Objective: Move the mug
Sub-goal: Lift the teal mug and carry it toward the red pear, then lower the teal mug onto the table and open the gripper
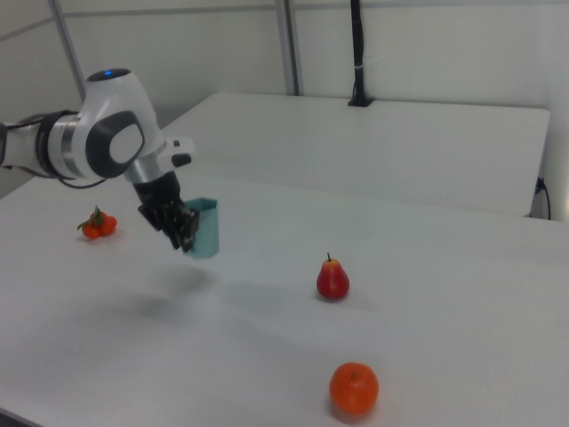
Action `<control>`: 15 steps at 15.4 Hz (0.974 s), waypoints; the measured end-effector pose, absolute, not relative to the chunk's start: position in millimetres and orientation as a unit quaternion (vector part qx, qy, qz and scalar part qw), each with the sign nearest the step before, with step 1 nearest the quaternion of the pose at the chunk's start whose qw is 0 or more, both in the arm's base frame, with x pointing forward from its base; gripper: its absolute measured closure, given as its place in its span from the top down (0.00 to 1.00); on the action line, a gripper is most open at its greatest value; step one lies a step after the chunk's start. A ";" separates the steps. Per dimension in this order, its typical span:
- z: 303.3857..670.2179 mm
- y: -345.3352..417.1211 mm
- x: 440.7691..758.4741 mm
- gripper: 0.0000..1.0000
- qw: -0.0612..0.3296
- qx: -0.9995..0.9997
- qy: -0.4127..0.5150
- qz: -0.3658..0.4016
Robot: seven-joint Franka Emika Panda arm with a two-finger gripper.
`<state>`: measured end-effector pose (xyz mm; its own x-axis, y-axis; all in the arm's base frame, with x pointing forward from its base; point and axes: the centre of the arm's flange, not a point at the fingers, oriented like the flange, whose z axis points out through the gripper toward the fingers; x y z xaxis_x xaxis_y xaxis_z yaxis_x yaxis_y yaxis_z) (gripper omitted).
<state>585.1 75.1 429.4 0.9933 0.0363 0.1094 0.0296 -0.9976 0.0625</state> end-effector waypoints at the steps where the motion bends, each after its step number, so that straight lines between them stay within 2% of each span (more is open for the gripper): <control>1: 421.5 73.2 572.8 0.23 0.031 0.998 0.004 0.045; 4: 400.7 69.2 552.4 0.23 0.030 0.998 -0.031 0.040; 9: 371.5 65.3 535.7 0.23 0.048 0.998 -0.028 0.015; 12: 367.2 64.8 533.0 0.23 0.050 0.998 -0.028 0.011; 15: 364.0 64.0 530.4 0.28 0.052 0.998 -0.028 0.002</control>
